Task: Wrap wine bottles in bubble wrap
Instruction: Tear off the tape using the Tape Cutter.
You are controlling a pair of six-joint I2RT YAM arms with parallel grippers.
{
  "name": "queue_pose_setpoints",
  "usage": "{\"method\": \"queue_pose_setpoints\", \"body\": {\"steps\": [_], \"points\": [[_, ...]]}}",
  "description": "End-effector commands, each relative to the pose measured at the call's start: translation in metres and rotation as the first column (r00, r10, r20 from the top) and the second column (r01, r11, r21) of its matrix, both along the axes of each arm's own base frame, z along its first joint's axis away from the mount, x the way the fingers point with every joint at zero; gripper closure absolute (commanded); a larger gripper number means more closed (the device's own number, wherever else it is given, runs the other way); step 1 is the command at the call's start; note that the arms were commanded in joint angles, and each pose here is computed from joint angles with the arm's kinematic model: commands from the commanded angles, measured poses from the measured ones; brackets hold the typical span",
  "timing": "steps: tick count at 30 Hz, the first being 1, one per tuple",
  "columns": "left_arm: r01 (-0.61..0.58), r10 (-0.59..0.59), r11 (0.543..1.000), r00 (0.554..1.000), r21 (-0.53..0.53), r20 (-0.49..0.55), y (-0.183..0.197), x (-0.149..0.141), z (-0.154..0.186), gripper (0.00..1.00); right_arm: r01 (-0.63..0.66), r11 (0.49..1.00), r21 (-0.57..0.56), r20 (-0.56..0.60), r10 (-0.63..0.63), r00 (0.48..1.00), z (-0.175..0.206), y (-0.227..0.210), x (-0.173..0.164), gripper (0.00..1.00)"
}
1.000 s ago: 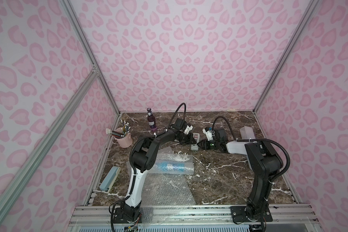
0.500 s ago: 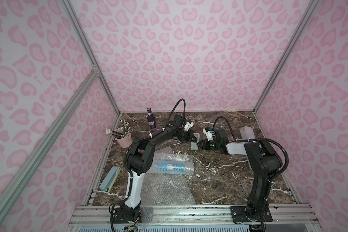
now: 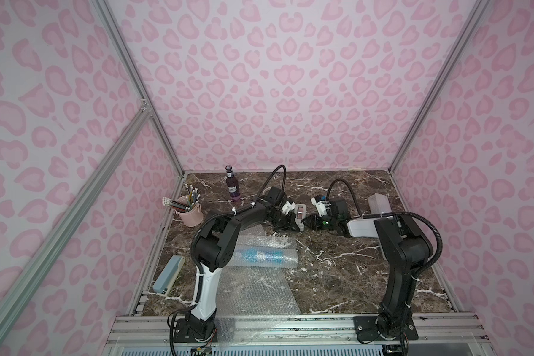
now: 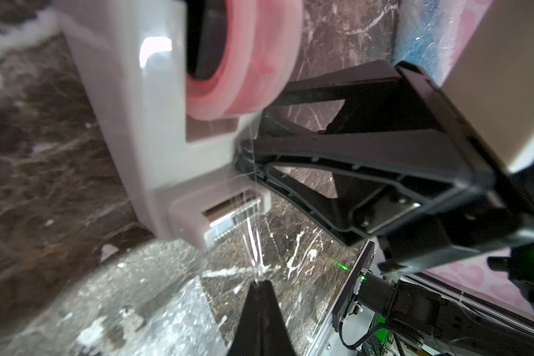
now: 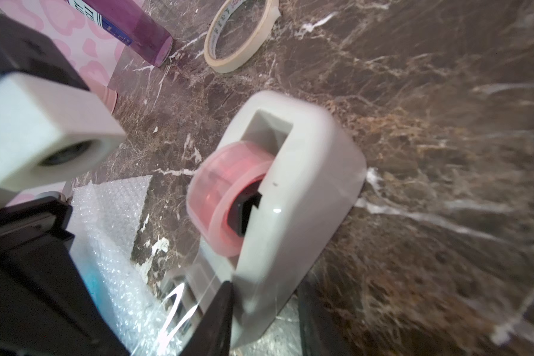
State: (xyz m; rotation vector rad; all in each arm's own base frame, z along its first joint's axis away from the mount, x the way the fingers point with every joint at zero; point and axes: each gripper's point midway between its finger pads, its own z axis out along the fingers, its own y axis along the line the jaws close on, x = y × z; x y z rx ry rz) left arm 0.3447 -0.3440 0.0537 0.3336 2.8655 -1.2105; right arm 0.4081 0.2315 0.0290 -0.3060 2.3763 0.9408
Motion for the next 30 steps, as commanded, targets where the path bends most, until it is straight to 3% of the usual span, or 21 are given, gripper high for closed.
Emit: {"method": "queue_pose_setpoints", "body": {"steps": [1, 4, 11, 17, 20, 24, 30], "points": [[0.003, 0.000, 0.995, 1.000, 0.097, -0.031, 0.013, -0.006, -0.022, 0.97, 0.064, 0.984, -0.165, -0.111, -0.083, 0.990, -0.042, -0.027, -0.017, 0.64], [0.004, 0.001, 0.994, 0.999, 0.111, -0.047, 0.013, -0.009, -0.034, 0.97, 0.065, 0.983, -0.170, -0.112, -0.085, 0.990, -0.043, -0.028, -0.017, 0.64], [0.026, -0.027, 0.947, 1.000, 0.322, -0.002, 0.040, -0.011, -0.061, 0.97, 0.080, 0.979, -0.186, -0.099, -0.100, 0.990, -0.042, -0.031, -0.013, 0.65], [0.020, -0.034, 0.987, 0.996, 0.162, 0.086, 0.016, 0.002, -0.009, 0.97, 0.051, 0.986, -0.158, -0.036, -0.057, 0.998, -0.016, -0.024, -0.008, 0.61], [0.032, -0.046, 0.993, 0.991, 0.110, 0.126, 0.009, 0.006, 0.021, 0.97, 0.039, 0.987, -0.157, 0.020, -0.036, 0.999, 0.005, -0.025, -0.005, 0.54], [0.067, -0.082, 0.989, 0.989, 0.130, 0.120, 0.018, -0.004, 0.042, 0.97, -0.013, 0.989, -0.146, 0.085, 0.026, 0.996, 0.034, -0.022, -0.009, 0.44], [0.054, -0.085, 0.973, 0.988, 0.226, 0.127, 0.064, -0.015, 0.063, 0.97, -0.264, 0.957, -0.118, 0.198, 0.284, 0.938, 0.070, 0.028, -0.044, 0.21]]}}
